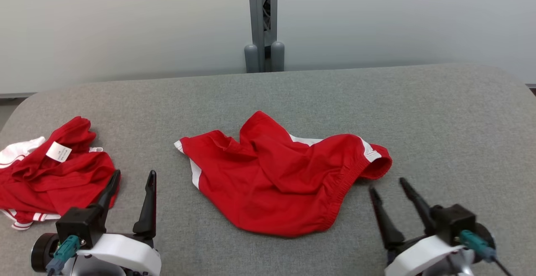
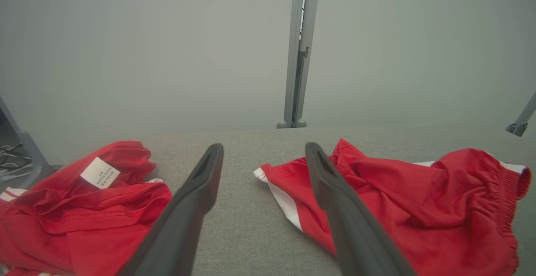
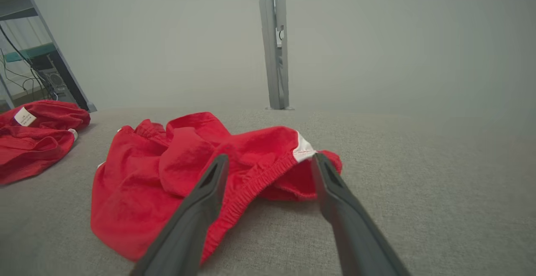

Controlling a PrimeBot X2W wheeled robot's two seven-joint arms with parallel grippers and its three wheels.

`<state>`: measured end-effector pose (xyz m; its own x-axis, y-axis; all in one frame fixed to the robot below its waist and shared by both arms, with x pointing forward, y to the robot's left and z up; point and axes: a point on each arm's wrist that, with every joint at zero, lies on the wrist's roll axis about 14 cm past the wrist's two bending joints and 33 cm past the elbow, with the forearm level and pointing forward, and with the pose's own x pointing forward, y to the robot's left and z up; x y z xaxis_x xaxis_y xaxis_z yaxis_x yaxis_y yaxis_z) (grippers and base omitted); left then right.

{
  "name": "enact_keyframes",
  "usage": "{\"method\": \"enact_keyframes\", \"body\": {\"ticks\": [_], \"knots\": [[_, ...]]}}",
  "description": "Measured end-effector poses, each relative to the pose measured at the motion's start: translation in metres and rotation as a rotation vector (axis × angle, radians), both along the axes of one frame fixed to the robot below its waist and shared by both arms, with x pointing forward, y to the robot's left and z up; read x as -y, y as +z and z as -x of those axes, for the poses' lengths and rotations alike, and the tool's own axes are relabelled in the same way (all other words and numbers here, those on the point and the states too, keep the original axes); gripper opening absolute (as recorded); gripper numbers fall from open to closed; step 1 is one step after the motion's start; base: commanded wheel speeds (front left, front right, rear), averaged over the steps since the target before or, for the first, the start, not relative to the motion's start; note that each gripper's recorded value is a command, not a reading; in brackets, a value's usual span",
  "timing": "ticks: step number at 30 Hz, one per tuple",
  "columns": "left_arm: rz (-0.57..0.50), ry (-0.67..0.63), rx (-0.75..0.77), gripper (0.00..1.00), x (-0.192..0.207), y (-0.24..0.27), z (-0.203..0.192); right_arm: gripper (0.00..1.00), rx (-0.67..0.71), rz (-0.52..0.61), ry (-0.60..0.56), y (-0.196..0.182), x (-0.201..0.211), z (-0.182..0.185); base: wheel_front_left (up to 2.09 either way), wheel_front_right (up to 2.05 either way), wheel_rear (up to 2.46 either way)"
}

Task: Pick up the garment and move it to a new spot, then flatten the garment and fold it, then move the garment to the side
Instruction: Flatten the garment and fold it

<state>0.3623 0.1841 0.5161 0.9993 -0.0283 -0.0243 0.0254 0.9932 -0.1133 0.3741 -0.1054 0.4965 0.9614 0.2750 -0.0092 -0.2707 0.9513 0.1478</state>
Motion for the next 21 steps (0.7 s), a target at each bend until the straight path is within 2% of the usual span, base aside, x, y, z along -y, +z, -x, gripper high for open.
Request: {"method": "enact_keyframes", "body": {"ticks": [7, 16, 19, 21], "knots": [[0.007, -0.001, -0.003, 1.0, 0.002, -0.002, -0.009, 1.0, -0.144, 0.068, 0.173, -0.047, -0.051, 0.009, 0.0, 0.0, 0.0], [0.033, 0.006, -0.052, 1.0, 0.005, -0.029, -0.024, 1.0, -0.3, 0.126, 0.333, -0.107, -0.087, 0.005, 0.0, 0.0, 0.0], [0.033, 0.016, -0.072, 1.0, 0.001, -0.038, -0.025, 1.0, -0.295, 0.117, 0.379, -0.109, -0.101, 0.003, 0.0, 0.0, 0.0], [0.034, 0.02, -0.07, 1.0, 0.0, -0.039, -0.027, 0.0, -0.283, 0.103, 0.397, -0.107, -0.108, 0.002, 0.0, 0.0, 0.0]]}}
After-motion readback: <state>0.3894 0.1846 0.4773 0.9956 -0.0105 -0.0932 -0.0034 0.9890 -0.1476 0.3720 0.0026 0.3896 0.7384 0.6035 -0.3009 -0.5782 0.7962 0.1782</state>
